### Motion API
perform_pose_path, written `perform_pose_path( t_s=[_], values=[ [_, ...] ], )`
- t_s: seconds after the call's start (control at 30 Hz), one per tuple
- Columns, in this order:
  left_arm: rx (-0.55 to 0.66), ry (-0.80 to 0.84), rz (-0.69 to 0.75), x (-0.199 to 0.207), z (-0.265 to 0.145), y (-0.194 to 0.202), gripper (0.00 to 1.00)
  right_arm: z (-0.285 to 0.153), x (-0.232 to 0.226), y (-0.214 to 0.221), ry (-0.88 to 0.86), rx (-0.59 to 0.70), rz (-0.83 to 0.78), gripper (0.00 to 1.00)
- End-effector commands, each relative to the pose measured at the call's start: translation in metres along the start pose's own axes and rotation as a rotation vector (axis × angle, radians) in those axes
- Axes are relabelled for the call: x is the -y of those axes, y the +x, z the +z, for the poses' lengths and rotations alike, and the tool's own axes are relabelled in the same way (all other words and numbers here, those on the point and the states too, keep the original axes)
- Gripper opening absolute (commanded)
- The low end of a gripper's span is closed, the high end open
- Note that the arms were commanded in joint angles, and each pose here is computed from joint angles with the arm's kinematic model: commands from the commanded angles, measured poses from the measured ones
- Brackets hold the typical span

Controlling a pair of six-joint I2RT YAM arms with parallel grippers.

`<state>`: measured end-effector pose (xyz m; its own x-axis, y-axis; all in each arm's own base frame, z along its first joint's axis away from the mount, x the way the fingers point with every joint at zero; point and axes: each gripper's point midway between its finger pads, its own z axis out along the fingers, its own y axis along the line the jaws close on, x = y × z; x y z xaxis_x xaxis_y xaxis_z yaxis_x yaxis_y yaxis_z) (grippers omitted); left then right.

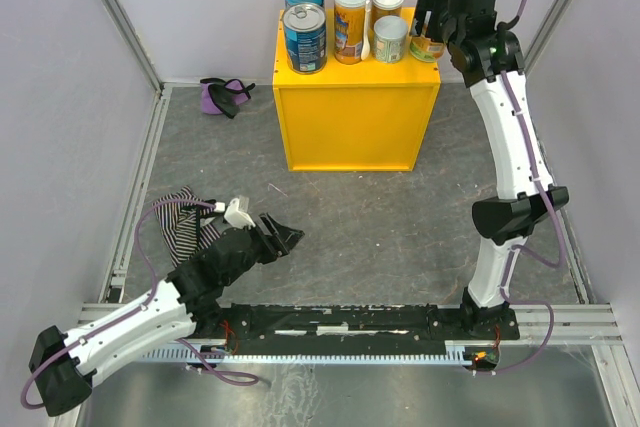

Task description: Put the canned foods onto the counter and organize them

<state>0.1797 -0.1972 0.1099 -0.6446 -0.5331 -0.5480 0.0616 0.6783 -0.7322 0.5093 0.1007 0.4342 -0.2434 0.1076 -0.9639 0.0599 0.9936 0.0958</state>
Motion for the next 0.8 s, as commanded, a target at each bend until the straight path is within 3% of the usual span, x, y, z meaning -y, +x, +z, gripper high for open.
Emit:
perform_pose_path(
  t_s=[0.0, 0.77],
  values=[
    [0.036, 0.06, 0.034, 0.023, -0.001, -0.016, 0.77, -0.005, -0.008, -0.05, -0.049, 0.165, 0.056, 0.01],
    [0.042, 0.062, 0.029, 0.019, -0.002, -0.014, 0.77, 0.014, -0.023, -0.046, -0.105, 0.172, 0.056, 0.01]
  ],
)
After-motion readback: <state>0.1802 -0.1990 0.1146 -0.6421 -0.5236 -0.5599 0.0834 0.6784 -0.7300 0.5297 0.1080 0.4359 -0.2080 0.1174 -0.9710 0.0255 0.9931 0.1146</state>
